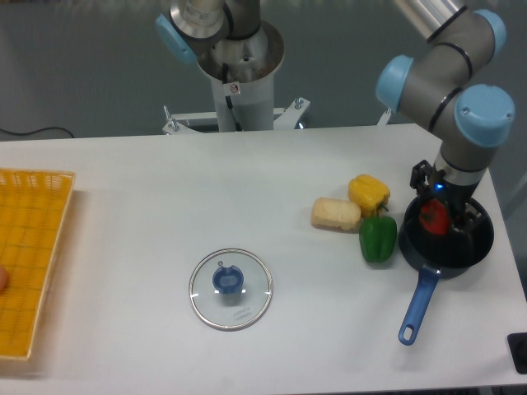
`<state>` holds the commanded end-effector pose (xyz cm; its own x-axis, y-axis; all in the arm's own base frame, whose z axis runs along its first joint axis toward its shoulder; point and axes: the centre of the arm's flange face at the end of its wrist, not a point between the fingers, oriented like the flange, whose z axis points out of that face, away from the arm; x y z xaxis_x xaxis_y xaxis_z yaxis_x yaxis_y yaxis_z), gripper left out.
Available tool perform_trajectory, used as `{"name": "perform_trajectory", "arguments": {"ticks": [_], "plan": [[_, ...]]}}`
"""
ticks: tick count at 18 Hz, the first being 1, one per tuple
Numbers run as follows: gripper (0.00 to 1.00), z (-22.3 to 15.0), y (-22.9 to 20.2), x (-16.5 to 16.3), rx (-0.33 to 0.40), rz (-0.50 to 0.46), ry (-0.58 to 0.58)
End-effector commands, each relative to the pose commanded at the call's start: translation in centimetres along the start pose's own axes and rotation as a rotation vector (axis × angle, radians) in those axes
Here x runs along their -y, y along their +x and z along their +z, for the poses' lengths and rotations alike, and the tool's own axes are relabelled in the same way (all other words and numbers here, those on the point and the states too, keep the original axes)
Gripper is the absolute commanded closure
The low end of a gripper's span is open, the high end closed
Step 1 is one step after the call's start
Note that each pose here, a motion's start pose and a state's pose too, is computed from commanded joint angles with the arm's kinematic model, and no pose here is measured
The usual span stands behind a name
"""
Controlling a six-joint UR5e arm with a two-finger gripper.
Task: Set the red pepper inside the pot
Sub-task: 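Lower the red pepper into the saucepan and open the gripper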
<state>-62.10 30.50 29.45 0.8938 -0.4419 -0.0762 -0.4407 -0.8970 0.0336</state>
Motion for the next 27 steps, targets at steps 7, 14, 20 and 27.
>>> {"name": "perform_trajectory", "arguments": {"ticks": [7, 14, 20, 27], "plan": [[0.63, 1.9, -0.5, -0.2, -0.002, -0.005, -0.004], [0.63, 3.3, -0.9, -0.2, -0.013, -0.003, -0.004], [0.63, 4.6, -1.3, -0.2, -0.007, -0.003, -0.005], [0.63, 5.5, -1.4, -0.1, -0.007, -0.001, -0.006]]}}
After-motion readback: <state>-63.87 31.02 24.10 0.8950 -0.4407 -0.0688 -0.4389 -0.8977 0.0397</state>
